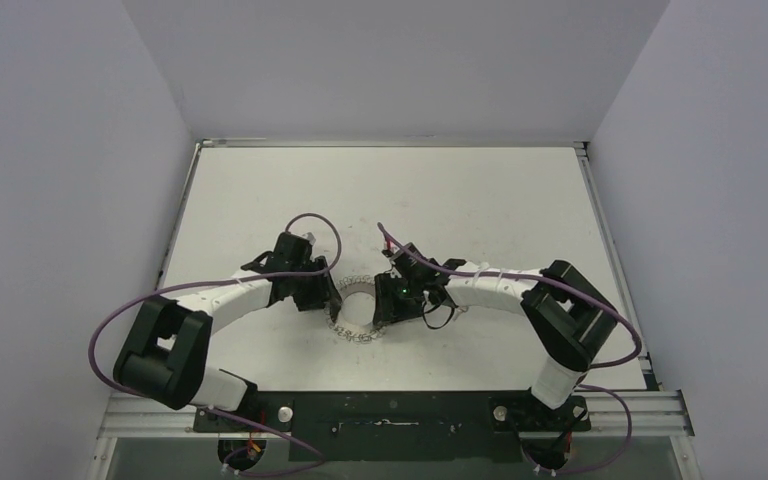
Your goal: Put the keys on the keyring
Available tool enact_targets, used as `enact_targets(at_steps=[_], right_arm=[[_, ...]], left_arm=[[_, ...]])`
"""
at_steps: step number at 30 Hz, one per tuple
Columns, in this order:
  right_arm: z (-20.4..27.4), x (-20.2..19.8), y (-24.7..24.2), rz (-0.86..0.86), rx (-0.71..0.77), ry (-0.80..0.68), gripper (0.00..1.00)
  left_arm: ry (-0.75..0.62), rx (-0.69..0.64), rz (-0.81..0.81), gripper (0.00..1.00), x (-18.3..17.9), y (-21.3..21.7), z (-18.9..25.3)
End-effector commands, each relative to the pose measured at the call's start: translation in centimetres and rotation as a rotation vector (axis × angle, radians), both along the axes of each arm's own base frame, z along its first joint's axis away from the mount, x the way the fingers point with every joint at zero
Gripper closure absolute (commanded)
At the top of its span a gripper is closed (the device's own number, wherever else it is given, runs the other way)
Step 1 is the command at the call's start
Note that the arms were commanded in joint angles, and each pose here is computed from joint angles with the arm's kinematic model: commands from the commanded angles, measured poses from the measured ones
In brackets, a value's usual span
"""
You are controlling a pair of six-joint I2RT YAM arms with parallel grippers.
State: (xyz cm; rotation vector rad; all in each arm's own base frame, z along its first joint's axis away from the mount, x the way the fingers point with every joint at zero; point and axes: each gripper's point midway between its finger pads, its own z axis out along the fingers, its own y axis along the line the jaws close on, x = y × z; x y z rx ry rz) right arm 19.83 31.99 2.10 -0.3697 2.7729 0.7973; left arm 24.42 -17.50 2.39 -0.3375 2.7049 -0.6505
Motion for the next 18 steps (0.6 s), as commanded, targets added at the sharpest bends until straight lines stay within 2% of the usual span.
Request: enact_targets(at_steps=[1,5,11,14,18], right_arm=[[0.8,1.0,-2.8,-0.032,-0.088,-0.056,0.51],[3.3,3.8,-3.5,-0.054,-0.073,-0.164,0.45],[6.2,7.6,-4.1,-0.125,-0.039,-0.348,0.44],[6.6,8.3,-3.9,-0.135,0.0,-0.338,0.44],[6.0,8.8,-2.6,-0.131,0.066,-0.283,0.44]], left_arm=[[-0.078,0.088,-0.034,0.55,1.8,1.0,1.8],[-0.171,0.146,-0.035,0.51,2.2,2.4,4.2],[-0.305,0.244,0.046,0.39,2.0,5.7,7.6],[-0.362,0.227,0.099,0.33,1.8,6.5,8.9],[-0.416,0.134,0.149,0.34,1.5,6.0,9.1]])
